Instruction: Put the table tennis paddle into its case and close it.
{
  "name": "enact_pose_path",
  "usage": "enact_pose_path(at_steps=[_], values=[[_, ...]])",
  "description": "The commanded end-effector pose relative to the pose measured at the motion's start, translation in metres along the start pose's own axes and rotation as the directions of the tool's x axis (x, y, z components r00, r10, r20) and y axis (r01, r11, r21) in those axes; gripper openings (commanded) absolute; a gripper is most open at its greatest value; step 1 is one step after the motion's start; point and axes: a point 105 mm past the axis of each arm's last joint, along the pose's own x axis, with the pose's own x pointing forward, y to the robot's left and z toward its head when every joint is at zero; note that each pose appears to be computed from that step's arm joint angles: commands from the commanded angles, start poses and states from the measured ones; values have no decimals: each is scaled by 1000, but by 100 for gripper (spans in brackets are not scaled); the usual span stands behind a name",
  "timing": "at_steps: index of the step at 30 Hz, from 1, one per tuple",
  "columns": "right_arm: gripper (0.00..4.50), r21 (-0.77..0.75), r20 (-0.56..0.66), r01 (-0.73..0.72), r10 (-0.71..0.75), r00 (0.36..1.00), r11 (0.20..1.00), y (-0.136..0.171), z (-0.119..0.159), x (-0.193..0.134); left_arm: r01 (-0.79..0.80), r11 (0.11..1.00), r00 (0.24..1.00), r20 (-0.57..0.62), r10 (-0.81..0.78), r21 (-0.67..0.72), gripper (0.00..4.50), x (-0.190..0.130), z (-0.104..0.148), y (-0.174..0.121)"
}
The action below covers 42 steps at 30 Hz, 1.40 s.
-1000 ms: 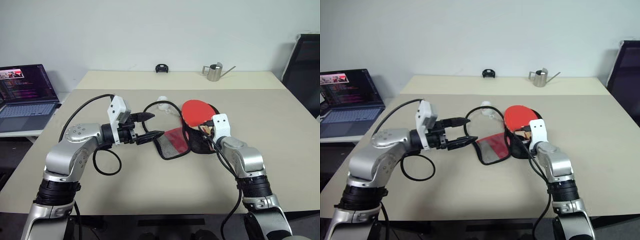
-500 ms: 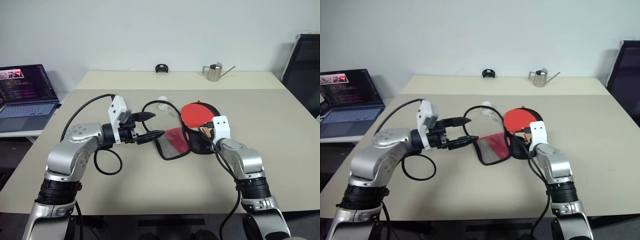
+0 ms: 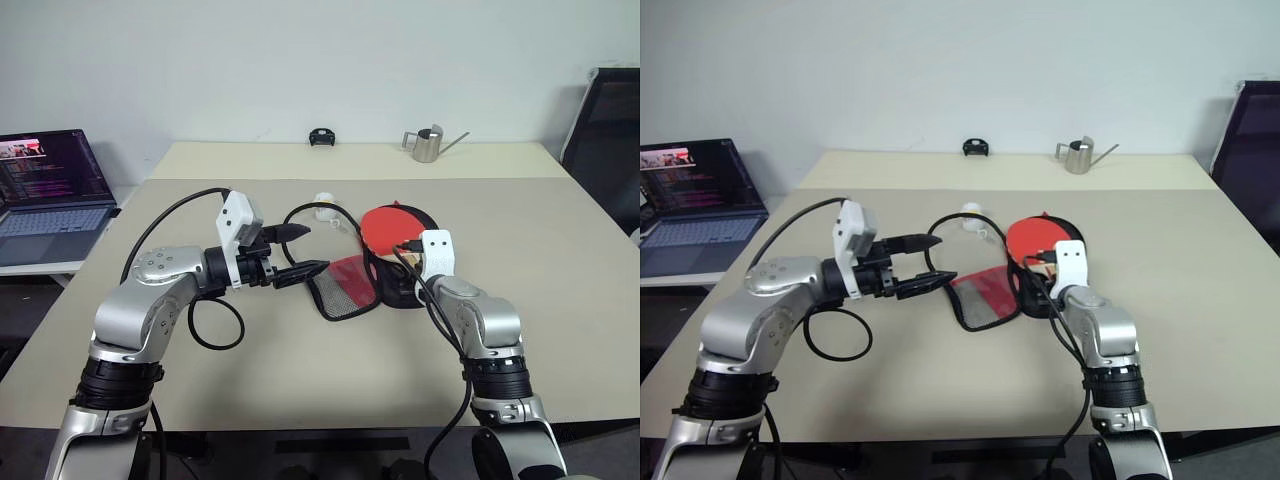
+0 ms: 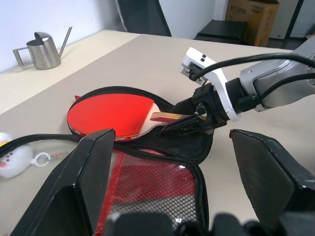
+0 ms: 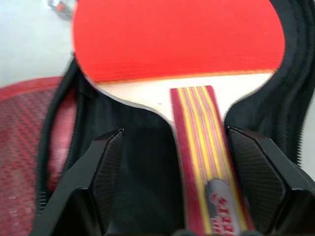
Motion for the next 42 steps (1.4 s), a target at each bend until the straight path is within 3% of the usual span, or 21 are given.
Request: enact_pose_path(at_steps=[1, 8, 11, 16, 17, 30, 36, 42], values=[[363, -23, 48, -10, 12, 999, 1000, 2, 12, -3, -19, 999, 1000, 21, 18, 42, 408, -3, 9, 3], [363, -62, 27, 41, -40, 999, 997, -13, -1, 2, -24, 999, 1000, 20, 23, 43, 408, -4, 9, 4], [309, -72, 20, 61, -60, 998, 996, -18, -5, 4, -24, 999, 1000, 19, 24, 43, 408, -4, 9, 4], [136, -72, 22, 87, -86, 996, 994, -21, -8, 5, -24, 999, 1000, 19, 23, 44, 408, -4, 9, 4], [120, -71, 24, 91, -90, 996, 993, -22, -8, 5, -24, 999, 1000, 19, 23, 43, 408, -4, 9, 4], [120, -72, 72, 177, -172, 982, 981, -24, -1, -5, -21, 999, 1000, 19, 20, 44, 408, -3, 8, 4], [120, -52, 56, 110, -108, 993, 993, -10, -6, -4, -23, 999, 1000, 18, 22, 45, 408, -4, 9, 4], [309, -51, 79, 99, -95, 992, 994, -3, 3, -2, -26, 999, 1000, 16, 26, 45, 408, -5, 8, 4]])
